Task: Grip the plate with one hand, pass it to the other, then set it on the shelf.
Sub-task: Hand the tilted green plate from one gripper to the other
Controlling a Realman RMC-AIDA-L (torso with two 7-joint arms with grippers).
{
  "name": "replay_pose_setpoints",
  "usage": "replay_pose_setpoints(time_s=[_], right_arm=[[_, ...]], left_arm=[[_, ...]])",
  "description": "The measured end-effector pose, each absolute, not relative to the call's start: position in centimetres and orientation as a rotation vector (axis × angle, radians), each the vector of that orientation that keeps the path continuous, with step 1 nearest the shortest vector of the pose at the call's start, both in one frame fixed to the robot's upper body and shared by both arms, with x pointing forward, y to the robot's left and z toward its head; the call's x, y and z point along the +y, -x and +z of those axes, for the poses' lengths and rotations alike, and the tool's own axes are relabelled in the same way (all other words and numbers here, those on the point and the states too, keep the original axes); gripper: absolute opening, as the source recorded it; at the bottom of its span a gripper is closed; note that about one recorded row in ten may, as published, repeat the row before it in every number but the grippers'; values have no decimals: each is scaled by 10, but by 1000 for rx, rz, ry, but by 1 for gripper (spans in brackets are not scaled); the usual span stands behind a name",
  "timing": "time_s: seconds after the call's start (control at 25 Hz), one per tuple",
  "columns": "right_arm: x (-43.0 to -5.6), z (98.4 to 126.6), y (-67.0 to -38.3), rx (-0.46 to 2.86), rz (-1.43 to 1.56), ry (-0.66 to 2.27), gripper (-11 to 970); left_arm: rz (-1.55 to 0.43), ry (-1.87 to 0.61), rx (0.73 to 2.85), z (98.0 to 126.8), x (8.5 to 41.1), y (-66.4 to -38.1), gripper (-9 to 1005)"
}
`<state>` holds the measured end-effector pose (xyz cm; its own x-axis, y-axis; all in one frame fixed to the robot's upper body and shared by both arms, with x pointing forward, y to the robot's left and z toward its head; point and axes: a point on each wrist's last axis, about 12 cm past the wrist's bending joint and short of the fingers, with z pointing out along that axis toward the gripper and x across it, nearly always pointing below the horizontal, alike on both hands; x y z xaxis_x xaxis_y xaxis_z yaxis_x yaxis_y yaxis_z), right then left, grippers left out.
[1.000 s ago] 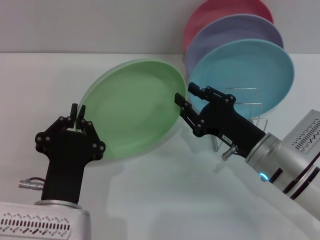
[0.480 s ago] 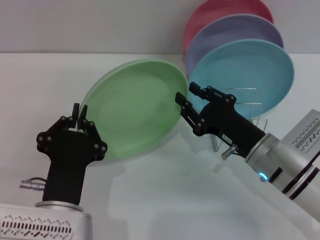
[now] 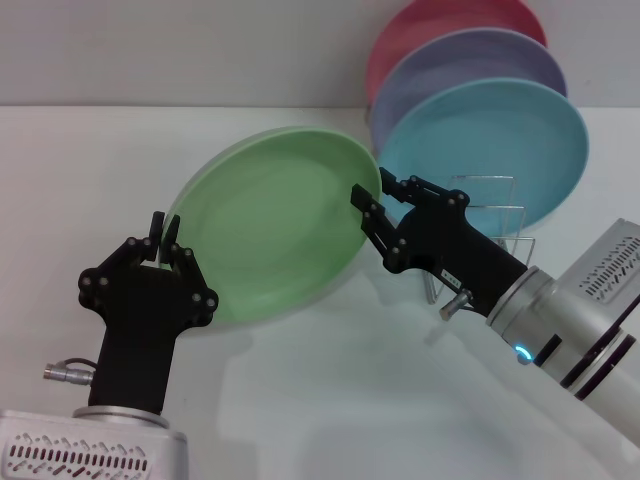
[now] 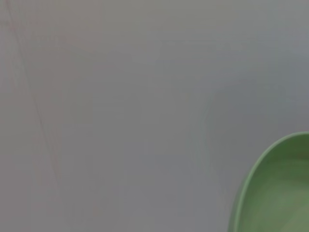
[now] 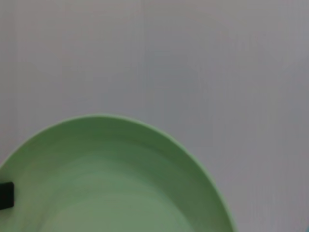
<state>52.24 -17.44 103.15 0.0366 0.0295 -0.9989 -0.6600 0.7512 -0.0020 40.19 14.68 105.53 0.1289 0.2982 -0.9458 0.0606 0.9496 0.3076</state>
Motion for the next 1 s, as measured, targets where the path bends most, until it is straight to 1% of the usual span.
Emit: replay_pose_setpoints(time_s=[0.12, 0.36, 0.56, 1.0], right_arm=[[-174, 1031, -522, 1451, 573, 549, 298], [-175, 1031, -522, 1457, 579, 541, 248], [-176, 1031, -522, 1459, 577, 542, 231], [-176, 1030, -523, 1470, 573, 545, 217]], left_arm=[[177, -301, 1438, 1055, 147, -402, 99], [177, -300, 1437, 1055, 147, -402, 100], [174, -303, 1428, 1056, 146, -402, 101], [168, -306, 1425, 1056, 146, -402, 104]])
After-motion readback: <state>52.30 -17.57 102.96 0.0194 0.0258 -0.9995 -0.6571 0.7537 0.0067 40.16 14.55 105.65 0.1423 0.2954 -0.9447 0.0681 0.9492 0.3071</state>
